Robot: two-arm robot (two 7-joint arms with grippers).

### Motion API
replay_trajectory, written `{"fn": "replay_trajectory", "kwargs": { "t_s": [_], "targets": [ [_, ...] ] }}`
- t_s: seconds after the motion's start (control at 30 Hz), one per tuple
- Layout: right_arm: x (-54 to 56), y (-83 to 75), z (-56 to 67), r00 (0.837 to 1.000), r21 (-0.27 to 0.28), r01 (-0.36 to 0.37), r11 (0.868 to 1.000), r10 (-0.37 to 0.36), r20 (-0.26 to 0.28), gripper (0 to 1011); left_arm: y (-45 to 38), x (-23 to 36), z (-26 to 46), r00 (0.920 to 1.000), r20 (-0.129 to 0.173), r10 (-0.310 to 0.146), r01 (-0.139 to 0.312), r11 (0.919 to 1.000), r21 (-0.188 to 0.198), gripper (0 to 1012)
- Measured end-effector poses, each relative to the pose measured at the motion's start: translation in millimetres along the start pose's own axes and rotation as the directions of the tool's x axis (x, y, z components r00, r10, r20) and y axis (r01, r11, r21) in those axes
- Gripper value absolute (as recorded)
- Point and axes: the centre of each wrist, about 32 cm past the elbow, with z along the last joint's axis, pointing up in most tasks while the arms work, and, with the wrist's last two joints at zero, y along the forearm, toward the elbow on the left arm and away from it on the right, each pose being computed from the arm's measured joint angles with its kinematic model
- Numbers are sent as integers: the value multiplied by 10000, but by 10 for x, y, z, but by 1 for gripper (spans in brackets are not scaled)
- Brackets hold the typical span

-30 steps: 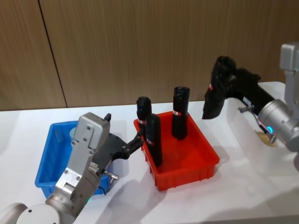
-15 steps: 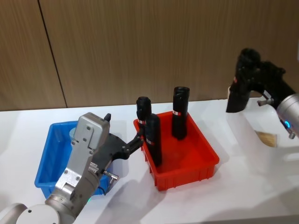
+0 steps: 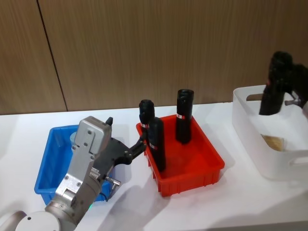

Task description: Pick the cotton swabs from the blue box and place them into the white box.

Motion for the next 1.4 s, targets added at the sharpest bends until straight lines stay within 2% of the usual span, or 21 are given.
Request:
{"fn": "replay_trajectory", "kwargs": {
  "t_s": [0.27, 0.3, 0.33, 0.37, 0.6, 0.63, 0.87, 1.4],
  "targets": [
    [145, 42, -66, 9983, -227, 551, 9982, -547, 175, 446, 0, 0, 0, 10000, 0, 0, 0, 10000, 1, 1004],
    [156, 44, -73, 9981, -245, 592, 9979, -587, 189, 503, 0, 0, 0, 10000, 0, 1, -1, 10000, -1, 1004],
    [170, 48, -80, 9978, -265, 639, 9976, -634, 196, 503, 0, 0, 0, 10000, 0, 0, 0, 10000, 0, 1004],
    [190, 52, -89, 9973, -280, 712, 9971, -706, 209, 563, 0, 0, 0, 10000, 0, 0, 0, 10000, -1, 1004],
    [258, 64, -123, 9955, -342, 921, 9952, -913, 267, 757, 0, 0, 0, 10000, -1, 1, -1, 10000, 0, 1004],
    [267, 65, -127, 9952, -348, 949, 9949, -940, 270, 813, 0, 0, 0, 10000, 0, 0, 0, 10000, 0, 1004],
    [297, 68, -138, 9943, -358, 1033, 9940, -1023, 282, 996, 0, 0, 0, 10000, 0, 1, -1, 10000, -1, 1004],
    [321, 70, -151, 9935, -381, 1105, 9932, -1093, 302, 1002, 0, 0, 0, 10000, -1, 0, 0, 10000, 0, 1004]
  ]
}}
